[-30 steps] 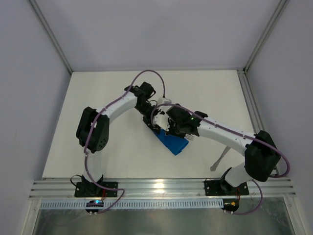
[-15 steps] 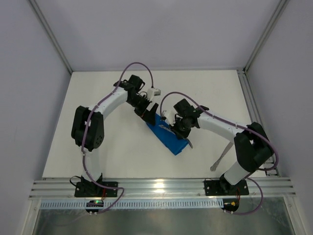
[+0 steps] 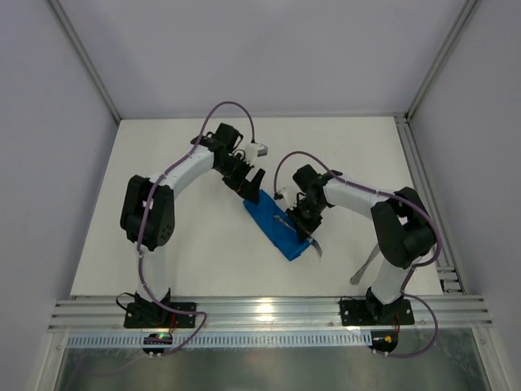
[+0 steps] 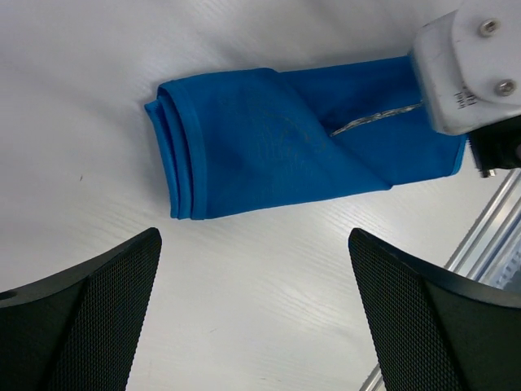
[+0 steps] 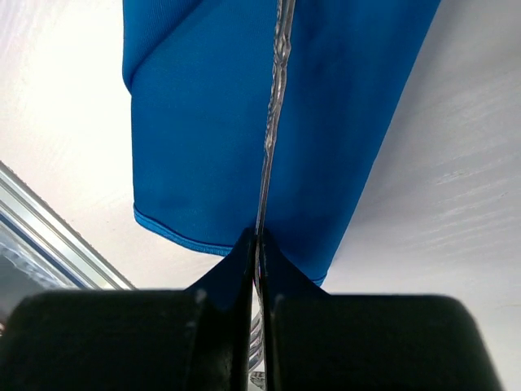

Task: Fold the napkin into a case and place the utensils inside
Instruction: Insert the fork into the folded napkin.

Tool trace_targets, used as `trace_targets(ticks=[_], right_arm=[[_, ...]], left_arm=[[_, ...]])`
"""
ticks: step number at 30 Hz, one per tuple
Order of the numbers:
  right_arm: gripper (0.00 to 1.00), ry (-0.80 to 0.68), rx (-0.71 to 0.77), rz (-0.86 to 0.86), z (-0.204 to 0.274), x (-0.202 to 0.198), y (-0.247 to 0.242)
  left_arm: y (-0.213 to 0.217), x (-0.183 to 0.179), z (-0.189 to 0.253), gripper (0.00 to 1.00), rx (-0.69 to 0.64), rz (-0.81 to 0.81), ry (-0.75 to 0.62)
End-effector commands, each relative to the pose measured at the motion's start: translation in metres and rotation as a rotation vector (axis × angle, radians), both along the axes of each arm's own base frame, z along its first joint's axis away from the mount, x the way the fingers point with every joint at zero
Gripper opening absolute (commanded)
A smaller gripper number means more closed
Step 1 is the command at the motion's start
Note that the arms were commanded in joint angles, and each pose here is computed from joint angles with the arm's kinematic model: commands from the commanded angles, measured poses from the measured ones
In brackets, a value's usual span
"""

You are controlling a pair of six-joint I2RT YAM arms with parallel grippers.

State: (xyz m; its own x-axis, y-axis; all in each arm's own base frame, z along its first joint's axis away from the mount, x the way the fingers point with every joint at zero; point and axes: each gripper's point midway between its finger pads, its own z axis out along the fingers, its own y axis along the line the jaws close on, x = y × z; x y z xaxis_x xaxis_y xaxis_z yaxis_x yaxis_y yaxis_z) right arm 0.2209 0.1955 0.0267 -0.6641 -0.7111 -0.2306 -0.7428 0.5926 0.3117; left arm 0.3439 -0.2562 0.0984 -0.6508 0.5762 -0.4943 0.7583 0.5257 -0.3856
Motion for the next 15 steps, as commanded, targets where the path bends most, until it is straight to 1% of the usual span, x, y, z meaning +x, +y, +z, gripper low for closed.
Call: trace_targets(ticks=[1,4,6,10,12,13,15], right_arm=[[0.04,0.038,0.049,-0.034,0.01,0.007,0.011],[0.04,0.092,0.067,-0.058,0.007,0.006,0.012],[0.04,0.129,0.057,-0.08,0.006,0.005,0.011],[0.04,0.244,0.098,-0.091,0.013,-0.006,0.023],[0.04,0.288,0.111,-0.103,0.018,-0.013,0.025],[0.04,0.312,0.136,-0.107,0.021,-0.02,0.027],[0.04,0.328,0.163,-0.113,0.028,-0.027,0.029]], left_arm=[[0.002,0.022,-0.009,0.99,0.045,0.043,-0.061],[0.007,0.034,-0.022,0.99,0.092,0.074,-0.09],[0.007,0.037,-0.033,0.99,0.108,0.076,-0.078],[0.004,0.039,-0.043,0.99,0.117,0.076,-0.064],[0.004,0.037,-0.046,0.97,0.114,0.07,-0.058],[0.004,0.036,-0.047,0.94,0.116,0.07,-0.054],[0.004,0.036,-0.049,0.91,0.117,0.068,-0.063]])
